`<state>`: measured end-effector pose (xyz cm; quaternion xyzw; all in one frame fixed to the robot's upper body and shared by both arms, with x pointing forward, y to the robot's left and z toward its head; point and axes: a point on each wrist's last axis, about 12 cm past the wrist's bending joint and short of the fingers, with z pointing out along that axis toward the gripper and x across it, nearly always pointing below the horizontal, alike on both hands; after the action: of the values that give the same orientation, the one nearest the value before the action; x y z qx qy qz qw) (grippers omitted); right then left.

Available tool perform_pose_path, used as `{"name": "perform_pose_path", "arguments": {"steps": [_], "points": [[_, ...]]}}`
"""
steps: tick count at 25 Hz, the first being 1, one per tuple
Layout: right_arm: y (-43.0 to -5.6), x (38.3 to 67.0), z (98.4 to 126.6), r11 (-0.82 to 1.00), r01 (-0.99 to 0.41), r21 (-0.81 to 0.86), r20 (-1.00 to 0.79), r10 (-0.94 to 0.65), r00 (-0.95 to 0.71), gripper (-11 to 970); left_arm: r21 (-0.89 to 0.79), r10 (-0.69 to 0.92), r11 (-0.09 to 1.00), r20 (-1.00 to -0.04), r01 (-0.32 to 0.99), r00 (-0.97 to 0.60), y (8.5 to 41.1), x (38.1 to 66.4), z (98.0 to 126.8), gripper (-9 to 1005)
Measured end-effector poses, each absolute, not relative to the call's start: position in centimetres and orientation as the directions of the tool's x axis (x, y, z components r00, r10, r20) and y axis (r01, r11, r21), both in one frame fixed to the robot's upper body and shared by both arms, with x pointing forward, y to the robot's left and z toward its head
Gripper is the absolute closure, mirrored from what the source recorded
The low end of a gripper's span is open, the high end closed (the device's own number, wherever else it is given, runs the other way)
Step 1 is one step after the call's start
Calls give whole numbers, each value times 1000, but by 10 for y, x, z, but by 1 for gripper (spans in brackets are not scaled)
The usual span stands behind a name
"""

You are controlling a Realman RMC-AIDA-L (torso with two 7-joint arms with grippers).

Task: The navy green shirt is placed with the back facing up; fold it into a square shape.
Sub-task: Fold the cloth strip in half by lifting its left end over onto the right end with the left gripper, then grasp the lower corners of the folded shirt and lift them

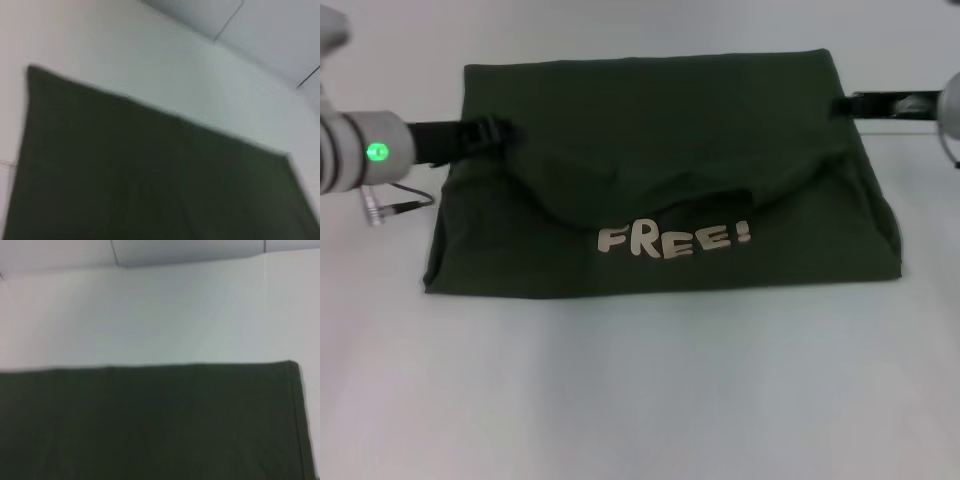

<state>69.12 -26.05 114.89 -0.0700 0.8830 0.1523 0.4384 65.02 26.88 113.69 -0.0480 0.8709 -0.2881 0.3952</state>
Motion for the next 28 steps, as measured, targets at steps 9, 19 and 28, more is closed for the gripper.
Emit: {"name": "perform_pose_path", "arguments": {"steps": [9,19,28], "points": [[-313,628,1138,756,-300,582,-690,264,-674,319,-666,-417,735,-591,126,-691,315,592,1114,480],[-322,601,1118,666,-322,673,-650,325,-687,107,-647,-386,754,-576,114,-721,337,572,1079,73],[-319,603,1121,656,-338,674,-654,318,-687,51,-597,-351,796,-586,96,-731,332,574,1064,73]]}}
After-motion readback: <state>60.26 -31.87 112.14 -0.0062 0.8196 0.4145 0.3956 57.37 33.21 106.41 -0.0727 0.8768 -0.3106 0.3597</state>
